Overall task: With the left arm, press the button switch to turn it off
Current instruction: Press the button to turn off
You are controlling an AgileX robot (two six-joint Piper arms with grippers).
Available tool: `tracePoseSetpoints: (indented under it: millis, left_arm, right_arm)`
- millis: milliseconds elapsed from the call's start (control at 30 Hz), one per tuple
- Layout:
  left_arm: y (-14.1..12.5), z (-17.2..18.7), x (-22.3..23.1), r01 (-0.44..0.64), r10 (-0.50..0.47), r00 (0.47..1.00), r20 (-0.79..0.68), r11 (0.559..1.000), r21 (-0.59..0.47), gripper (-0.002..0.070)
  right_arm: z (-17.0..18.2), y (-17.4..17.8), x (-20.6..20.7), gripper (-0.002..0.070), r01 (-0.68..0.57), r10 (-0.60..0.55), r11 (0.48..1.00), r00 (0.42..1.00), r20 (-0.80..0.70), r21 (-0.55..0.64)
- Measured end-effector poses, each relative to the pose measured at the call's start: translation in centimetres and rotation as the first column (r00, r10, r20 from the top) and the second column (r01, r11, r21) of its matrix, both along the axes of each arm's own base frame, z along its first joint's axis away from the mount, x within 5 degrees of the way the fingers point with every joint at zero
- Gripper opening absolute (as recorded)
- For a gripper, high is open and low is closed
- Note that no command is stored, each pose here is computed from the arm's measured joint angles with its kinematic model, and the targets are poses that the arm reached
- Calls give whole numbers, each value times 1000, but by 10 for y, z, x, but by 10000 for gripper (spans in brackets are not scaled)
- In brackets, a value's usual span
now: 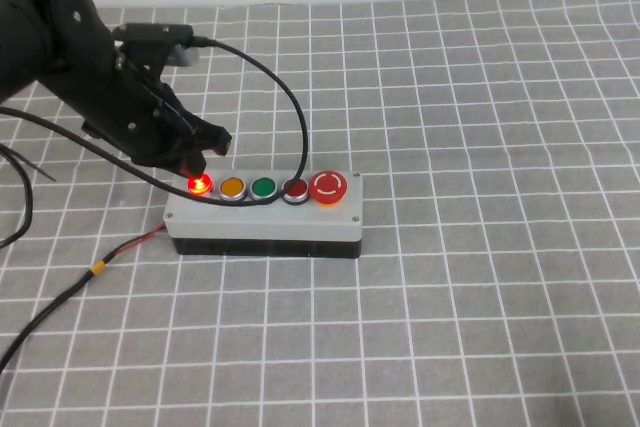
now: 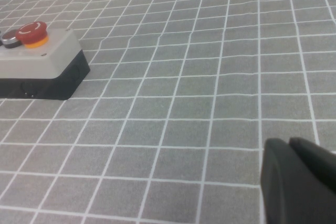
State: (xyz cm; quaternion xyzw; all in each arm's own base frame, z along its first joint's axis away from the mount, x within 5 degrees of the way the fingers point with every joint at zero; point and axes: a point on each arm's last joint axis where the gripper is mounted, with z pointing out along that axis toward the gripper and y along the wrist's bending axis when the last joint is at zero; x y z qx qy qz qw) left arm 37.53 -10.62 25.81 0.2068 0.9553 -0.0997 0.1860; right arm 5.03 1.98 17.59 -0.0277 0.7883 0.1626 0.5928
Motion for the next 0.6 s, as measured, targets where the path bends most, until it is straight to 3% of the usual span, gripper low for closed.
tracePoseSetpoints:
  millis: [600]
  left_arm:
    - [-1, -9, 6, 0, 0, 1000, -17, 1000, 8, -4]
  right_arm:
    - [0, 0, 0, -17, 0, 0, 1000, 1000, 0, 0]
